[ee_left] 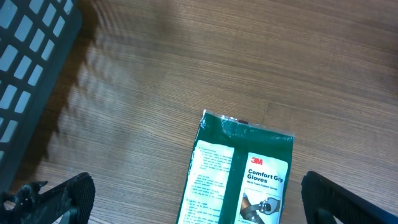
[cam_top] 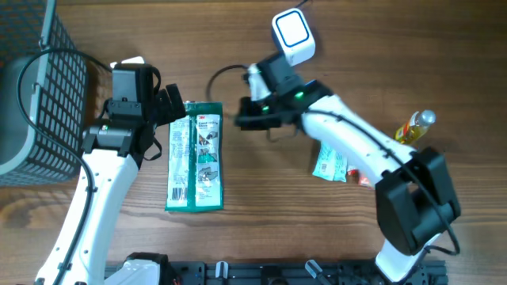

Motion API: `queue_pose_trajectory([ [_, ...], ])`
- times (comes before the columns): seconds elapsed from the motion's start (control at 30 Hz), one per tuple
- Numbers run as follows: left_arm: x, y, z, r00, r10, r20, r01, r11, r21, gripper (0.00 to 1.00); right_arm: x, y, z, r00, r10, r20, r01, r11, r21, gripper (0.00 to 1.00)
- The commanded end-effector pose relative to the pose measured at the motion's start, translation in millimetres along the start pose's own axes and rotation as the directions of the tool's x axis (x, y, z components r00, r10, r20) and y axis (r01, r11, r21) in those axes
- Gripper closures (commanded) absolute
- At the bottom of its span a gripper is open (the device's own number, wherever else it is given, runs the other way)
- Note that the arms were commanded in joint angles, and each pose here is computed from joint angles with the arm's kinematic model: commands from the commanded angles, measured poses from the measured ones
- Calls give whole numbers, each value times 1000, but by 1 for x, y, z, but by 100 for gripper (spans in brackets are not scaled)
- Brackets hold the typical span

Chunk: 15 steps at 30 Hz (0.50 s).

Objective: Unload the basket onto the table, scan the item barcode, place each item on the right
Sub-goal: 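Move the right gripper left onto the green gloves bag and grasp it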

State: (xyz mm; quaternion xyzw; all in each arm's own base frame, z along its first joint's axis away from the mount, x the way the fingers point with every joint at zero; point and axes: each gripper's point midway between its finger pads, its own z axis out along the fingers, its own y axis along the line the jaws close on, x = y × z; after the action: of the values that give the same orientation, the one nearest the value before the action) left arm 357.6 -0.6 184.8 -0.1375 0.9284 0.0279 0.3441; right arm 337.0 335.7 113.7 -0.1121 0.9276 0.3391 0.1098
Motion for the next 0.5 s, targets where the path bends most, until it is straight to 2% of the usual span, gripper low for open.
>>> queue_pose_trajectory([
  [0.0,-6,1,-3,1000,-22,18,22,1000,-3,0,5,29,19,995,-89,37,89,996,-4,96],
  [0.13,-6,1,-3,1000,-22,18,22,1000,-3,0,8,57,31,979,-176,106,175,984,21,96],
  [0.3,-6,1,-3,1000,-22,18,22,1000,-3,0,14,67,40,976,-138,168,123,987,101,96],
  [0.47,-6,1,-3,1000,-22,18,22,1000,-3,0,22,69,54,978,-138,156,122,987,103,96],
])
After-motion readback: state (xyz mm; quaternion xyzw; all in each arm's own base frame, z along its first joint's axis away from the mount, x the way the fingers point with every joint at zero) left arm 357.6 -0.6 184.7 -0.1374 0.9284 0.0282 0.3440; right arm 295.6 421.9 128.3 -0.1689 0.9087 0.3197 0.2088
